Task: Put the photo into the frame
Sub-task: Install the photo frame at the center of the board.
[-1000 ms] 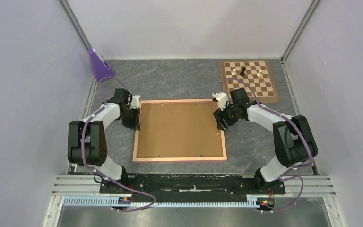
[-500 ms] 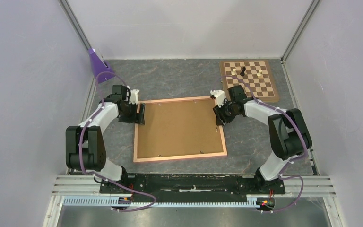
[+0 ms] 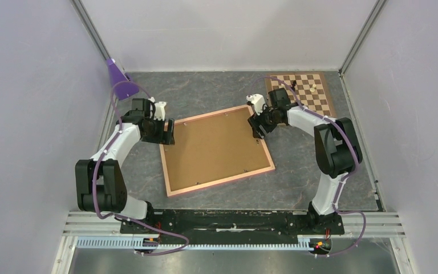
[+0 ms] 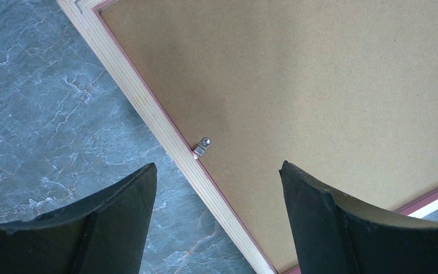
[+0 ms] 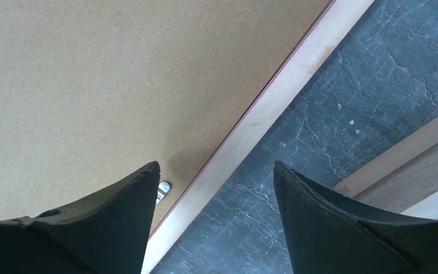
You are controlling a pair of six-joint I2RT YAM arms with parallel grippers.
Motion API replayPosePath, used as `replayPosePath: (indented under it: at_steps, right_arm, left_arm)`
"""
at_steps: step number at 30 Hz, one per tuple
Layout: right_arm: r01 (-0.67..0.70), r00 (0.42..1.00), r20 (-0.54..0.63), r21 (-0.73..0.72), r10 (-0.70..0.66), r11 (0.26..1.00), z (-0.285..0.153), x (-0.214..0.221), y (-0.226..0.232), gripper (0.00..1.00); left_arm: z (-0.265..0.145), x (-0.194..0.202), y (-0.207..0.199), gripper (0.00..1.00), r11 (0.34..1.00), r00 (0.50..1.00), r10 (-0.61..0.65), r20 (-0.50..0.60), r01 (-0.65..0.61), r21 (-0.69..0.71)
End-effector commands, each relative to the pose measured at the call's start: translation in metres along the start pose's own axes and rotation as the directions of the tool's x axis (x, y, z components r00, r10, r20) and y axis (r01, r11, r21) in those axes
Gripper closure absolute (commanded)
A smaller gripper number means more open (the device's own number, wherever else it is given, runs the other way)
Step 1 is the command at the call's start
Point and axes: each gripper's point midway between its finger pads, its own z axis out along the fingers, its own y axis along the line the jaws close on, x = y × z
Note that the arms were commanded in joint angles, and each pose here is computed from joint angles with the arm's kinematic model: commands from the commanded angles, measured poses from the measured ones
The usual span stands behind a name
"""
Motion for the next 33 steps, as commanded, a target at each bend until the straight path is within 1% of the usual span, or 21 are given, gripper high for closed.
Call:
replayPosePath:
  at_steps: [1, 5, 10, 13, 19, 22, 27, 33]
  right_arm:
    - [-0.013, 0.997, 0.073, 0.034, 0.011, 0.999, -0.016, -0.02, 0.0, 0.24]
    - [-0.07, 0.996, 0.06, 0.023, 0.069, 0.997, -0.015, -0.011, 0.007, 0.25]
    - [-0.098, 0.994, 0.054, 0.019, 0.097, 0.995, -0.012, -0.002, 0.011, 0.26]
    - [-0.104, 0.993, 0.054, 0.018, 0.102, 0.994, -0.01, 0.001, 0.013, 0.27]
    - [-0.107, 0.993, 0.05, 0.015, 0.107, 0.994, -0.009, 0.008, 0.016, 0.28]
    - [-0.112, 0.992, 0.054, 0.018, 0.11, 0.994, -0.008, 0.009, 0.016, 0.29]
    - [-0.123, 0.99, 0.069, 0.035, 0.12, 0.992, -0.008, 0.006, 0.013, 0.31]
    - [-0.145, 0.988, 0.066, 0.047, 0.142, 0.988, -0.006, 0.01, 0.011, 0.34]
  left_arm:
    - [-0.011, -0.02, -0.004, 0.14, 0.997, 0.996, 0.07, 0.063, -0.071, 0.015]
    - [-0.002, -0.013, 0.004, 0.14, 0.997, 0.997, 0.071, 0.021, -0.071, -0.013]
    - [0.017, 0.0, 0.019, 0.14, 0.997, 0.997, 0.043, -0.071, -0.048, -0.066]
    - [0.03, -0.001, 0.027, 0.14, 0.995, 0.994, 0.013, -0.106, -0.023, -0.093]
    - [0.042, -0.013, 0.033, 0.15, 0.994, 0.995, -0.02, -0.1, 0.008, -0.109]
    - [0.047, -0.016, 0.035, 0.18, 0.993, 0.995, -0.035, -0.096, 0.024, -0.117]
    - [0.05, -0.017, 0.038, 0.25, 0.992, 0.994, -0.057, -0.093, 0.046, -0.12]
    - [0.05, -0.016, 0.039, 0.27, 0.992, 0.994, -0.057, -0.094, 0.046, -0.119]
